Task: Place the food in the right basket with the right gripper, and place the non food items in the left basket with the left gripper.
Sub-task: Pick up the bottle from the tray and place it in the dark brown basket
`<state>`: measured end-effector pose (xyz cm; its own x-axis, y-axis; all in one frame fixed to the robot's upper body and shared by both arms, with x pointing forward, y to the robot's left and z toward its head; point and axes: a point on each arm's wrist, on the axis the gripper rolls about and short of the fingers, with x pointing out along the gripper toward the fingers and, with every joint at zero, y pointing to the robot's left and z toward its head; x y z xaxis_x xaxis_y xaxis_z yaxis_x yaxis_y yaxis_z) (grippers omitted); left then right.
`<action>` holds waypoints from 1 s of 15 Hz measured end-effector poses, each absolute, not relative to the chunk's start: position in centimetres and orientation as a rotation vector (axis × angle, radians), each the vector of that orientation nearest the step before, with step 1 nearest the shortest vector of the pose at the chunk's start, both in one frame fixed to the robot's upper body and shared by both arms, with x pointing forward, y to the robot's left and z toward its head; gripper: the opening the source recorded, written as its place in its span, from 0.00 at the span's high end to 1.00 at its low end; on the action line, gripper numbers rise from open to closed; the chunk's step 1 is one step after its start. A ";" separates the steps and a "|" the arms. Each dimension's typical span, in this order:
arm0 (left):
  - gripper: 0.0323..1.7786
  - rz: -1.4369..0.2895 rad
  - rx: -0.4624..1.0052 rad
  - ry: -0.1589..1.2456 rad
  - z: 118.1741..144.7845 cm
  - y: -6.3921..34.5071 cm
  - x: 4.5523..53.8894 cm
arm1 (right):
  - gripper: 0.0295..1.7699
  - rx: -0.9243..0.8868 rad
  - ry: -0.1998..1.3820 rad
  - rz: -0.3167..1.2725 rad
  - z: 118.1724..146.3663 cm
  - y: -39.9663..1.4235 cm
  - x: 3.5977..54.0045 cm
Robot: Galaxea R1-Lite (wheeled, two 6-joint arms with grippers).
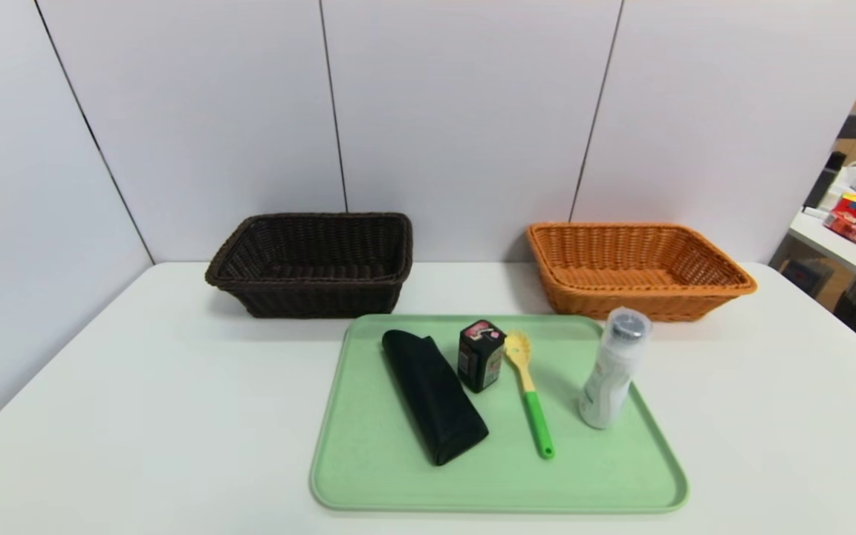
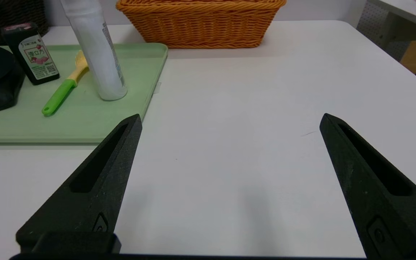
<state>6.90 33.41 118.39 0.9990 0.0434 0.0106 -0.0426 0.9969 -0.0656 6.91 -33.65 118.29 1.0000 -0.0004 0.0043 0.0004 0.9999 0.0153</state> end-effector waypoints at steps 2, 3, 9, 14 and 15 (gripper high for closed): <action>0.05 0.044 -0.065 -0.012 118.4 33.4 6.9 | 0.04 0.016 -0.004 0.000 118.3 -33.6 6.9; 0.05 0.043 -0.065 -0.012 118.4 33.4 6.9 | 0.04 0.015 -0.005 0.000 118.3 -33.6 6.9; 0.05 0.043 -0.065 -0.012 118.4 33.4 6.9 | 0.04 0.015 -0.004 0.000 118.3 -33.6 6.9; 0.05 0.043 -0.057 -0.010 118.4 33.4 6.9 | 0.04 0.016 -0.004 0.000 118.3 -33.6 6.9; 0.05 0.041 -0.037 -0.007 118.3 33.4 6.9 | 0.04 0.016 -0.005 0.000 118.3 -33.6 6.9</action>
